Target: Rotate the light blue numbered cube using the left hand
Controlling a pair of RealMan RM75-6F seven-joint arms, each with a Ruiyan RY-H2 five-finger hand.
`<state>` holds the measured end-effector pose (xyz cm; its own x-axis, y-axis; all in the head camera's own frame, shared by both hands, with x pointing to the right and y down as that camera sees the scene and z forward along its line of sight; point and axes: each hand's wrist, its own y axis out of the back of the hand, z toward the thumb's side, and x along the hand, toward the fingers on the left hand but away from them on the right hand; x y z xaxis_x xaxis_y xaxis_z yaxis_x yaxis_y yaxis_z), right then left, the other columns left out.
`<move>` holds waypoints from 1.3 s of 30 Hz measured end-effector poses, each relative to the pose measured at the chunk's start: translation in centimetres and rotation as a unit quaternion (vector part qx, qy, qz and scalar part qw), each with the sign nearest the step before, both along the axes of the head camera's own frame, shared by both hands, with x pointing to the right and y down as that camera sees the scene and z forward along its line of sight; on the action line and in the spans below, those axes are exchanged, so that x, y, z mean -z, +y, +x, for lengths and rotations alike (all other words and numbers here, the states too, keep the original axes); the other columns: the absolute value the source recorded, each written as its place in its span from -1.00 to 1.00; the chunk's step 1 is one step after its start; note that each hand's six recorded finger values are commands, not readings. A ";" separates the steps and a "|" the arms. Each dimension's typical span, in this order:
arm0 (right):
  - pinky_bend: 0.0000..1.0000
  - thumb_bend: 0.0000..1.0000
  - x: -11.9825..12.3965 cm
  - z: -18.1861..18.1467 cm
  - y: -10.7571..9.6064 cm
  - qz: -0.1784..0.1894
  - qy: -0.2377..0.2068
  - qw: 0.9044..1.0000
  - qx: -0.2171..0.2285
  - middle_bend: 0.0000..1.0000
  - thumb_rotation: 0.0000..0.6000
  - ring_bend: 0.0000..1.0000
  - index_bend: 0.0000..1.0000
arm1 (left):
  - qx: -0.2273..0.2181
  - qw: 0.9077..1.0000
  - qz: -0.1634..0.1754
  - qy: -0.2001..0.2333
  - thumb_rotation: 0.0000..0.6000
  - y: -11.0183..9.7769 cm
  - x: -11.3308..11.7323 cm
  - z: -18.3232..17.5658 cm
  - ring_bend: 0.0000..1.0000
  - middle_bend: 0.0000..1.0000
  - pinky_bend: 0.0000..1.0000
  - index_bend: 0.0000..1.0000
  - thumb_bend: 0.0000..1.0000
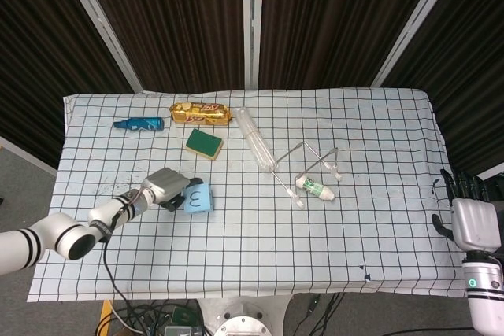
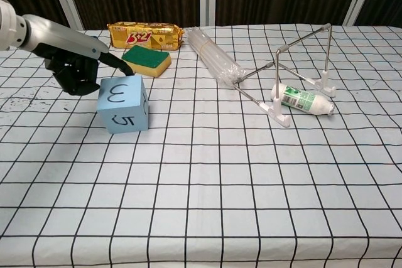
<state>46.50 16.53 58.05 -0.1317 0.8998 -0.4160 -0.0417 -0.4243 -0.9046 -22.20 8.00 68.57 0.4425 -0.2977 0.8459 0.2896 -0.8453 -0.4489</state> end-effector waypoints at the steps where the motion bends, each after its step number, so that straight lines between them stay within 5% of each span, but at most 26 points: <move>1: -1.00 -0.50 0.0 0.0 0.0 0.000 0.000 1.000 0.000 -1.00 1.00 -1.00 -1.00 | 0.002 1.000 0.000 0.000 1.00 0.0 0.0 -0.1 0.85 0.72 0.83 -0.74 0.20; 23: -1.00 -0.49 0.5 -0.4 -0.1 0.007 -0.003 1.000 0.005 -1.00 1.00 -1.00 -1.00 | 0.010 0.999 0.016 0.028 1.00 0.2 0.5 0.9 0.85 0.72 0.83 -0.76 0.20; 32: -1.00 -0.49 0.9 -0.6 -0.2 0.016 -0.009 1.000 0.009 -1.00 1.00 -1.00 -1.00 | 0.061 0.994 0.072 0.053 1.00 -1.7 2.2 -0.6 0.77 0.63 0.78 -0.76 0.18; 36: -1.00 -0.52 1.4 -0.6 -0.2 0.027 -0.016 0.999 0.014 -1.00 1.00 -1.00 -1.00 | 0.106 0.983 0.135 0.069 1.00 -2.5 3.9 -2.9 0.44 0.30 0.56 -0.67 -0.02; 39: -1.00 -0.59 1.9 -0.5 -0.1 0.036 -0.022 0.999 0.016 -1.00 1.00 -1.00 -1.00 | 0.144 0.964 0.208 0.076 1.00 -2.9 5.6 -5.8 -0.15 -0.17 0.18 -0.63 -0.34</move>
